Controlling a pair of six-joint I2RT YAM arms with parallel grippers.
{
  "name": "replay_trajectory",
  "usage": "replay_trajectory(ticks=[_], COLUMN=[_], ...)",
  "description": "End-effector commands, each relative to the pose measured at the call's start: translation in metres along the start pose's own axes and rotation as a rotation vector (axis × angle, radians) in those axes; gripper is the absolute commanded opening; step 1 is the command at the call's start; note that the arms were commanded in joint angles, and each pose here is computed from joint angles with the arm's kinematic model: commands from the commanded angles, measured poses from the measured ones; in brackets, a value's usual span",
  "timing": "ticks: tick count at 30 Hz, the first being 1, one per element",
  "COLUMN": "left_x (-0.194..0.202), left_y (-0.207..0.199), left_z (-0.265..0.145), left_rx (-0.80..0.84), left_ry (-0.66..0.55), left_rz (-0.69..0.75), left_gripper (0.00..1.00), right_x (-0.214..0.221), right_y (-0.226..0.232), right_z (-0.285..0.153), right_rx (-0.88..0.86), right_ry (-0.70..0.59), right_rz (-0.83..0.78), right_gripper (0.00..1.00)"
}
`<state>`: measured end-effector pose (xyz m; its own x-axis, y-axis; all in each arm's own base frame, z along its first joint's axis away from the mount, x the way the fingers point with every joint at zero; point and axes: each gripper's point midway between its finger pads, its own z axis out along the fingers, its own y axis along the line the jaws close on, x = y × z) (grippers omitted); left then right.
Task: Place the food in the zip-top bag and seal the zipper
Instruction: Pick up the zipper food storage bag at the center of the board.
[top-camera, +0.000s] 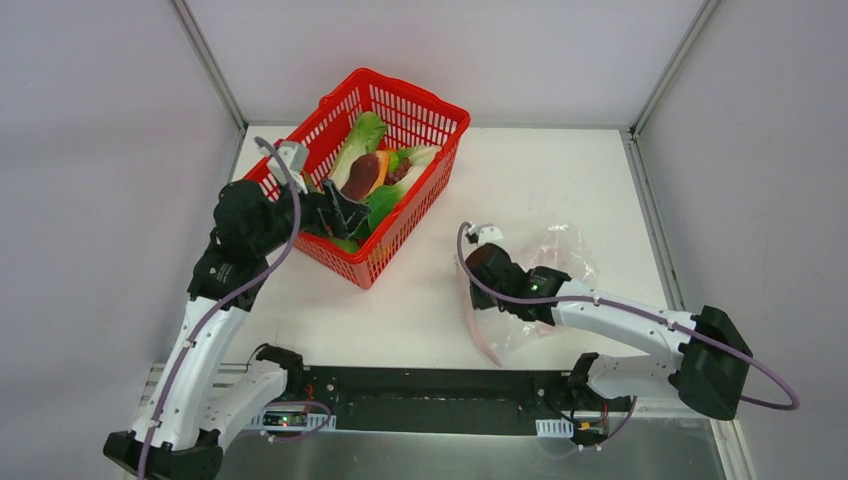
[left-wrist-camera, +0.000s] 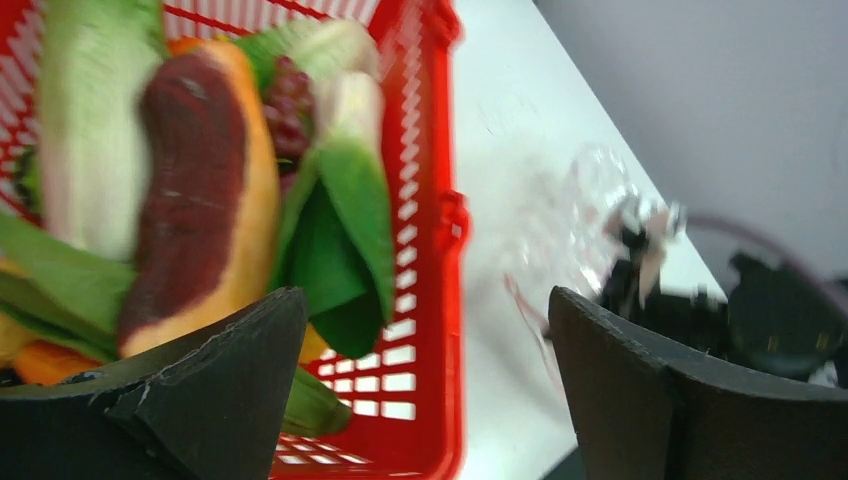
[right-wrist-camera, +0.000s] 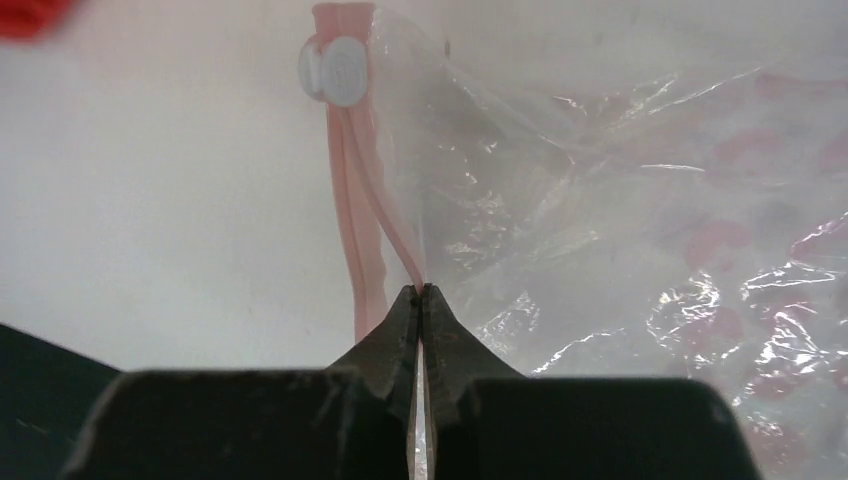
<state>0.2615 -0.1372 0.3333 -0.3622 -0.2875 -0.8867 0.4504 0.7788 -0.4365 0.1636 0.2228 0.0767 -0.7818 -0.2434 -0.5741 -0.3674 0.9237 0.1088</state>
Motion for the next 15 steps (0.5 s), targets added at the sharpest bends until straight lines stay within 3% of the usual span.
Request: replay_trajectory(ticks=[1,7,15], left_x=[0.0,0.041,0.109], left_y=[-0.034,-0.086,-0.12], left_z=[-0.002,0.02,0.059], left_rx=[0.065,0.241,0.247], left_ry=[0.058,0.245,0.407], left_rz=[0.225,0.285,0.293], left_gripper=[0.94,0.88,0.82], right_x=[-0.105,-0.16,-0.157], right_y=[0.001,-0.008,-0.038], right_z=[-0.02,-0.036,-0.039], right_rx=[0.009,-0.198,-0.272], right_ry=[-0.33,-0.454,-0.438], right_rz=[0.139,0.475,0.668], right_gripper=[0.0,0.0,0.0])
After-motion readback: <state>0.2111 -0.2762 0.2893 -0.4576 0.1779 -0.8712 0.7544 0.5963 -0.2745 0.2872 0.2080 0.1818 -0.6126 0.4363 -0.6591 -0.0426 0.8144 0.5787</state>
